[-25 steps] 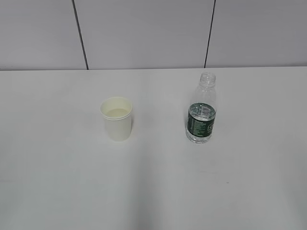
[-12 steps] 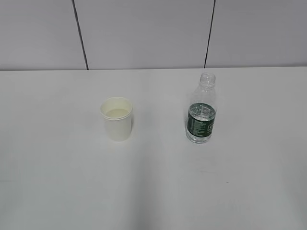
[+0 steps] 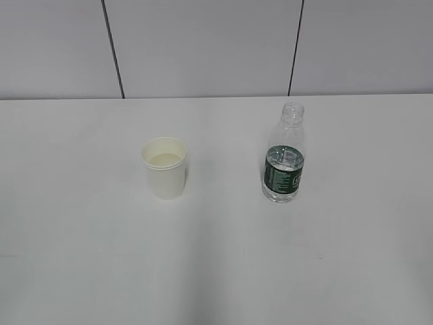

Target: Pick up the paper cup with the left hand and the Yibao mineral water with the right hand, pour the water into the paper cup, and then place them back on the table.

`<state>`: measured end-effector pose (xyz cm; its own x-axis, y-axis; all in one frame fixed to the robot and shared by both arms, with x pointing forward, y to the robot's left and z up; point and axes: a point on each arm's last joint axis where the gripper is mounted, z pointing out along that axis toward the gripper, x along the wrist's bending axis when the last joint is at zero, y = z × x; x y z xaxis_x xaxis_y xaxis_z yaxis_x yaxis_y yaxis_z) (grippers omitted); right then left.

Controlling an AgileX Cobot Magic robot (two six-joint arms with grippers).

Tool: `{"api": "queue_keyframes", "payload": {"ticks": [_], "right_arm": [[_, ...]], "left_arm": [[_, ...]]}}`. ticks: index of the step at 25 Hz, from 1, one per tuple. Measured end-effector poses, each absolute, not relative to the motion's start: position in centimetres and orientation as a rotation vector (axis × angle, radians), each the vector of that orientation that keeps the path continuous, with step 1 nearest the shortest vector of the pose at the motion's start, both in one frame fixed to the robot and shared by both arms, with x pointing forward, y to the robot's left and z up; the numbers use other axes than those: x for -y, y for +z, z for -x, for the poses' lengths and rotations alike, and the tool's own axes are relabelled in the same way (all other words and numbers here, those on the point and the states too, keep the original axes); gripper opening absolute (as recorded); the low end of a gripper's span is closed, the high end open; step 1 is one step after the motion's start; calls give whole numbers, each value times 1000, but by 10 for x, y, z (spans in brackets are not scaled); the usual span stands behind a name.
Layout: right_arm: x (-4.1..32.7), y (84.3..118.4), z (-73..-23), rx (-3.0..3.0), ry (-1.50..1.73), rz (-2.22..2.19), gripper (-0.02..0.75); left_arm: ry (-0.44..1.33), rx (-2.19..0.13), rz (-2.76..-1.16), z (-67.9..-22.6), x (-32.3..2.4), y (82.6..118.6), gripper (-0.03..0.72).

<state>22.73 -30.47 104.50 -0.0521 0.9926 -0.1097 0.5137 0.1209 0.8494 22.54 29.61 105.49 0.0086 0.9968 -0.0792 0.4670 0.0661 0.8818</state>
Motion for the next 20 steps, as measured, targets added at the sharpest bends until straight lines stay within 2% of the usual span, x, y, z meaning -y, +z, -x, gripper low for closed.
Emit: {"api": "queue_keyframes", "payload": {"ticks": [20], "right_arm": [[305, 1045, -227, -1658, 823, -1492, 591]], "left_arm": [[862, -1568, -1507, -225, -296, 1055, 239]]}}
